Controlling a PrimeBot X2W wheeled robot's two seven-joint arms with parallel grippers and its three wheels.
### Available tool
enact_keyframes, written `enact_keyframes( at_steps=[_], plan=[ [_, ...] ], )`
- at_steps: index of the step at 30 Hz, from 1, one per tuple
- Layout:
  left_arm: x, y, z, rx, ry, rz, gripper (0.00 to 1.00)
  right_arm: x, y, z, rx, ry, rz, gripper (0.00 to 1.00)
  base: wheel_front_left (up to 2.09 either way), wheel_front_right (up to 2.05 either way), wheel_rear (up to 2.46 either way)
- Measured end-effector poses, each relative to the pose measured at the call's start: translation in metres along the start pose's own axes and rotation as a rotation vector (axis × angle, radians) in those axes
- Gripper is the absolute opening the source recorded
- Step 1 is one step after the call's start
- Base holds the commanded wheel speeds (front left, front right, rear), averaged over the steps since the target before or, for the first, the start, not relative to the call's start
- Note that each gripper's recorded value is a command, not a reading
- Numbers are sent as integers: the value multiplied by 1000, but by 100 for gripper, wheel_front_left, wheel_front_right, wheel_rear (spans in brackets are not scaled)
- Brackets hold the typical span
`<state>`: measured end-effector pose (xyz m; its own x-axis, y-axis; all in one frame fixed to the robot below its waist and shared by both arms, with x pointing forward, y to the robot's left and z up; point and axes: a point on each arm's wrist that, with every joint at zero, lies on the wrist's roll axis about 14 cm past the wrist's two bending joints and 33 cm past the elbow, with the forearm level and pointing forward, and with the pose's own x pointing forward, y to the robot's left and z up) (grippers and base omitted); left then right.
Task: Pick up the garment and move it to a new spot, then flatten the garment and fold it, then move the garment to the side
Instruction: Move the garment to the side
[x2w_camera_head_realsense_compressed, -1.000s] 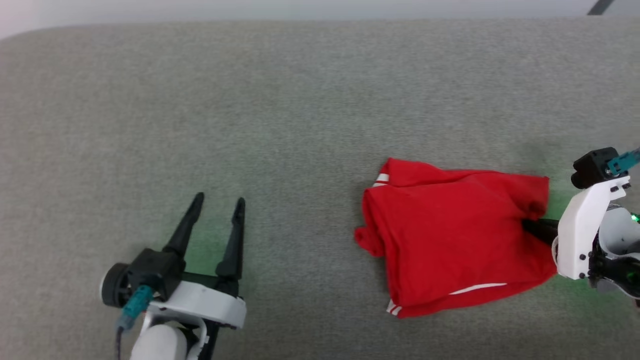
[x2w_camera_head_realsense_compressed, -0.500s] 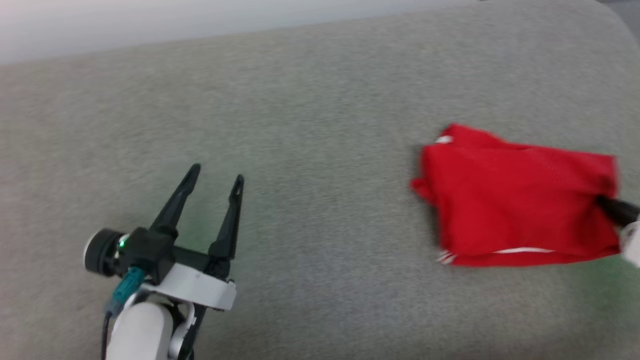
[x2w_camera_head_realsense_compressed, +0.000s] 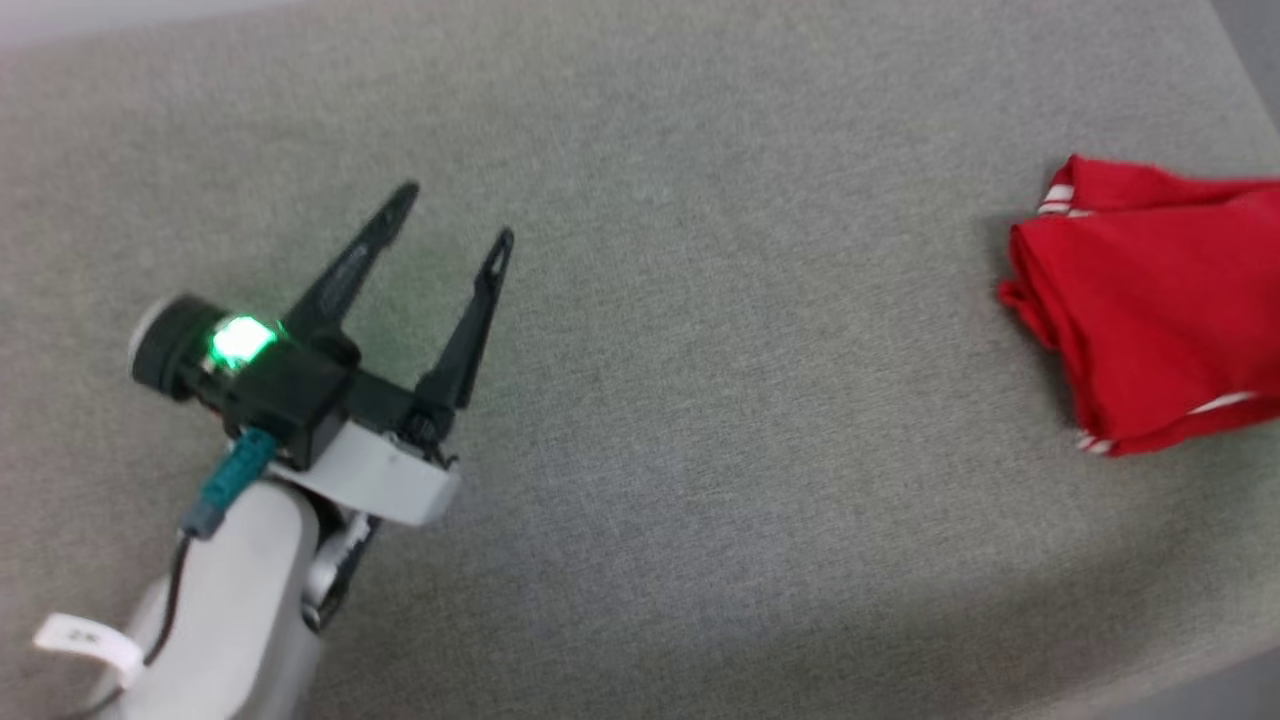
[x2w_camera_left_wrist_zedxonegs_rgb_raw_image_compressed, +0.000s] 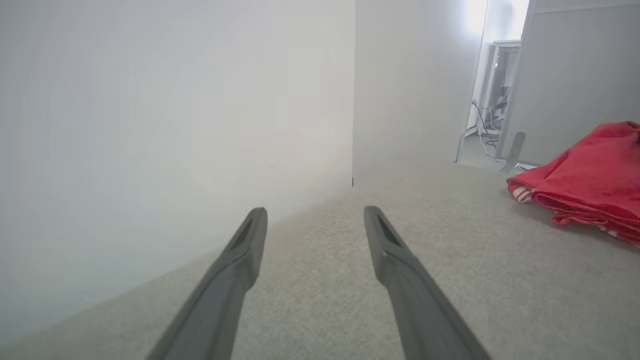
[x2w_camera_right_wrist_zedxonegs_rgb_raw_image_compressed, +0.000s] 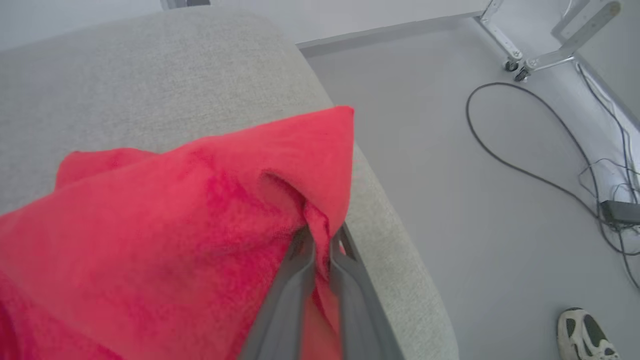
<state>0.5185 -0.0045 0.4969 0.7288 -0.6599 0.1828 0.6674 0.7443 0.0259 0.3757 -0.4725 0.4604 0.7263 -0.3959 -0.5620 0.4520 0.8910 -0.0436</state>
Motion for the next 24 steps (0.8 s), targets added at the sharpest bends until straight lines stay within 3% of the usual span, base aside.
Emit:
enact_keyframes(
  at_steps=[9,15,24],
  plan=[
    [12,21,-11,45,-13,-17,100,39,-1,46,-164,-81,-101,0,0,0,0],
    [8,32,-20,60,2,-4,100,63,12,29,-193,-49,-111,0,0,0,0],
    [4,41,-27,68,23,19,100,73,5,8,-210,-30,-161,0,0,0,0]
  ],
)
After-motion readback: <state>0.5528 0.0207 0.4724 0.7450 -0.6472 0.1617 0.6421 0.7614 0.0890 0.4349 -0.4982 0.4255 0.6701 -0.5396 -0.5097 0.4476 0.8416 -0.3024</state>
